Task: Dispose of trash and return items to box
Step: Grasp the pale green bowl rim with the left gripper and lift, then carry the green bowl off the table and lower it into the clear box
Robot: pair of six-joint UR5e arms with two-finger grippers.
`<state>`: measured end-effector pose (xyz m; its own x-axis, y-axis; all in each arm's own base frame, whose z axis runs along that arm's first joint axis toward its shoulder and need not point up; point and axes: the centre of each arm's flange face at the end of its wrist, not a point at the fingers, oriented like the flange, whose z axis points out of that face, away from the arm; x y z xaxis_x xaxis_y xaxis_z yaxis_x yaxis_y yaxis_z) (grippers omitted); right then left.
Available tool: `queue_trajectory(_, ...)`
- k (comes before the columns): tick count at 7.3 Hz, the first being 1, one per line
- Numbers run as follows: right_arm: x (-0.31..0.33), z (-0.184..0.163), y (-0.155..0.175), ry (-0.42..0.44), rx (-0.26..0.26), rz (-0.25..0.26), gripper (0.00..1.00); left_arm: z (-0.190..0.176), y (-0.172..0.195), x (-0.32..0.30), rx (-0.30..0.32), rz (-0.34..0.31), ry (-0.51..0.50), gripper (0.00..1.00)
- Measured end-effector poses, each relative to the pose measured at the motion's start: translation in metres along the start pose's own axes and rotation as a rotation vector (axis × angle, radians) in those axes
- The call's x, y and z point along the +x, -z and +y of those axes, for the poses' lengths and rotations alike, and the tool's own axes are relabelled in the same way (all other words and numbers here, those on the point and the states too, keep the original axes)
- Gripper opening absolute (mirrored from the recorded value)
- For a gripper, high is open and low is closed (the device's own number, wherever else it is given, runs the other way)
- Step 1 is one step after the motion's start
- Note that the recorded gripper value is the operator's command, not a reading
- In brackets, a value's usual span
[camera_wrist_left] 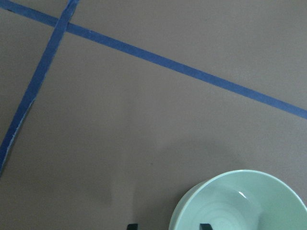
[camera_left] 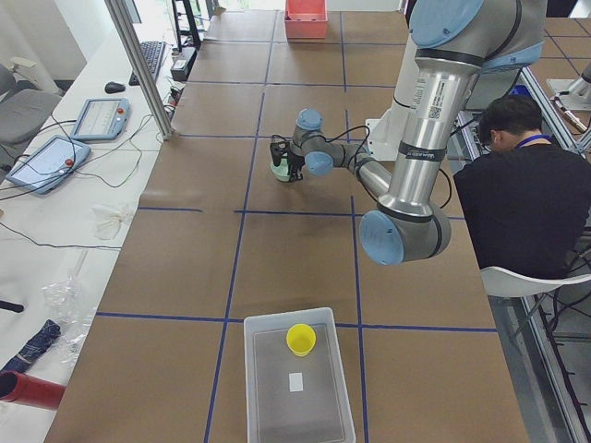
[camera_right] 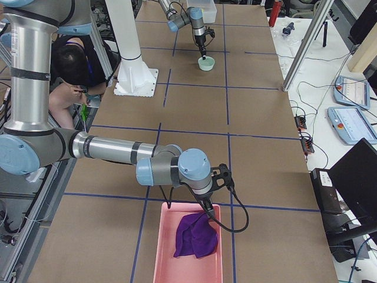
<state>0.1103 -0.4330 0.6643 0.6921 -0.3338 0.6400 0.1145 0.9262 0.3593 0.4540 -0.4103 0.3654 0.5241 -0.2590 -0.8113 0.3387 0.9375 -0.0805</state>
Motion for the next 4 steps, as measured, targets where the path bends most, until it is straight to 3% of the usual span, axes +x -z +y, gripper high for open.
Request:
queue_trajectory(2, 0.000, 0.001, 0.000, 0.000, 0.000, 0.000, 1.00, -0.002, 0.024, -0.001, 0.006, 0.029, -0.059, 0.00)
queue_trajectory(4, 0.000, 0.001, 0.000, -0.001, -0.001, 0.000, 1.00, -0.026, 0.075, -0.031, 0.029, 0.044, -0.178, 0.00)
